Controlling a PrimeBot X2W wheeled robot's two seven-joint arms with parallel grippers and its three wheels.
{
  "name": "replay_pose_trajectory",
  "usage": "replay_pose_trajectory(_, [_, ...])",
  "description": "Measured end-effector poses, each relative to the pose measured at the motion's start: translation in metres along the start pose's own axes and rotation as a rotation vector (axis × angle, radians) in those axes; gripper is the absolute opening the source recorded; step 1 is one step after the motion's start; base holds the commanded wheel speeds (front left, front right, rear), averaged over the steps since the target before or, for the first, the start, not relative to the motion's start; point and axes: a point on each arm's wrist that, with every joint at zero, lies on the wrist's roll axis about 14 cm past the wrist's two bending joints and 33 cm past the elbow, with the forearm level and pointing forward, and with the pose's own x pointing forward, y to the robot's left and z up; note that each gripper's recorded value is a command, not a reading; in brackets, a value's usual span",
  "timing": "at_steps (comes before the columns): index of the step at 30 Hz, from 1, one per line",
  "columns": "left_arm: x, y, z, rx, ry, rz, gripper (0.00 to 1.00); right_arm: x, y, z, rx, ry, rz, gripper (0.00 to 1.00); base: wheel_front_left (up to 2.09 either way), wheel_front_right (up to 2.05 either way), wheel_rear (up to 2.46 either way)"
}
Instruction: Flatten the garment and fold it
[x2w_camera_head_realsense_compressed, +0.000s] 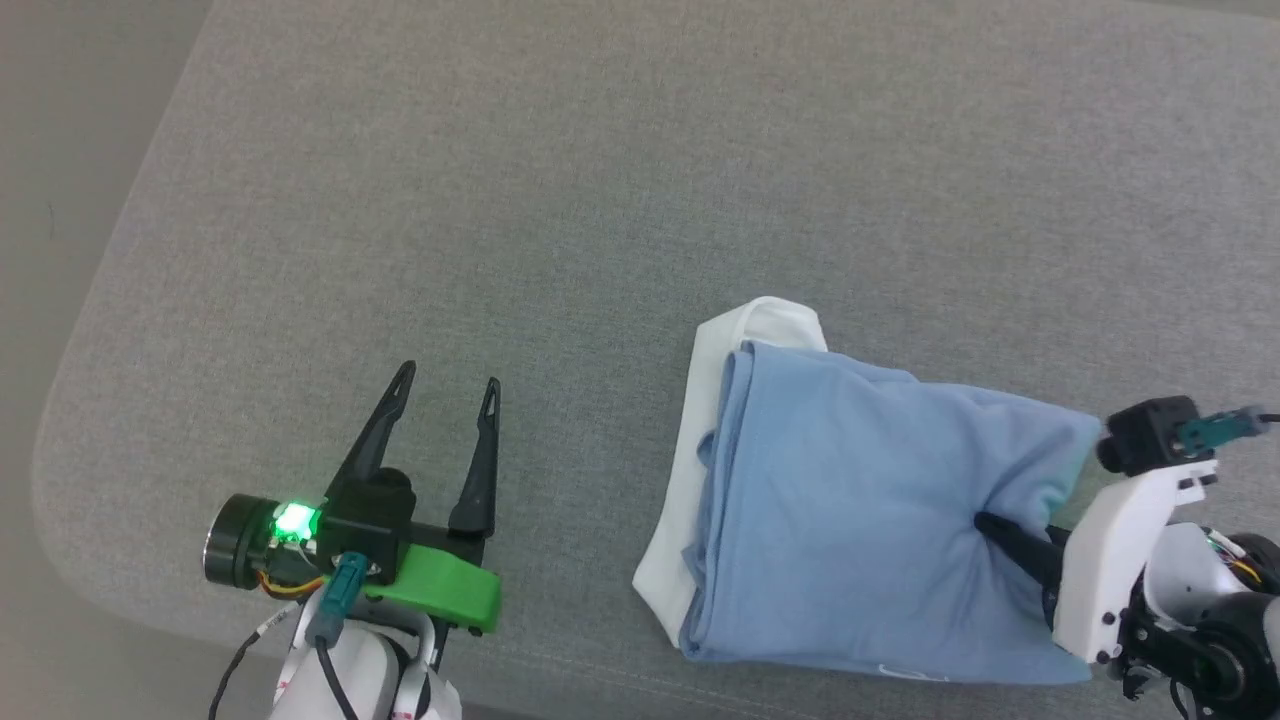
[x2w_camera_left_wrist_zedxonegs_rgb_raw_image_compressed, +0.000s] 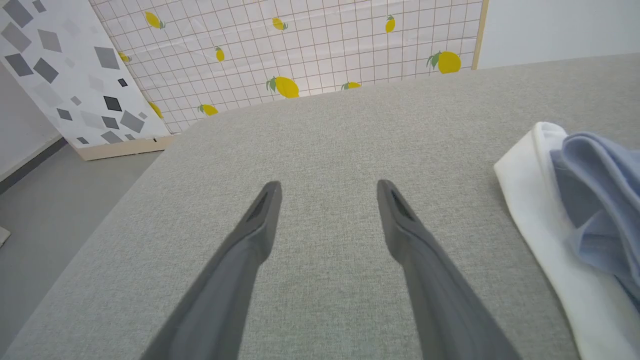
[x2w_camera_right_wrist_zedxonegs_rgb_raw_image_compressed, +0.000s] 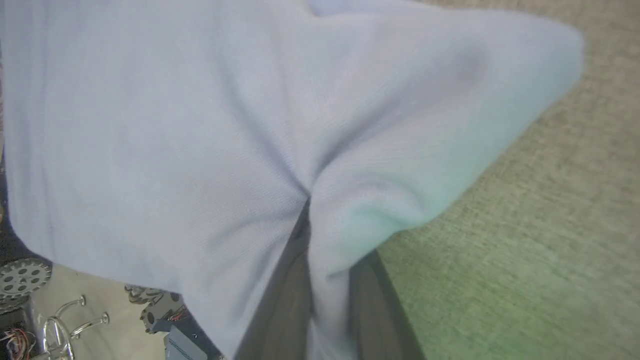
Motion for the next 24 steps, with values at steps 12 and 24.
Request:
replay_pose_trajectory(12, [0.015,-0.058,0.013,-0.063,-0.05,-0.166,1.0,-0.077,-0.051,0.074,-0.614,-0.125,-0.352,0.0,0.0,0.0,0.0])
replay_pose_trajectory(24, [0.053,-0.149,0.021,-0.157,-0.084,-0.435,1.0,-0.194,-0.194,0.097,-0.679,-0.075,-0.823,0.0,0.0,0.0,0.0])
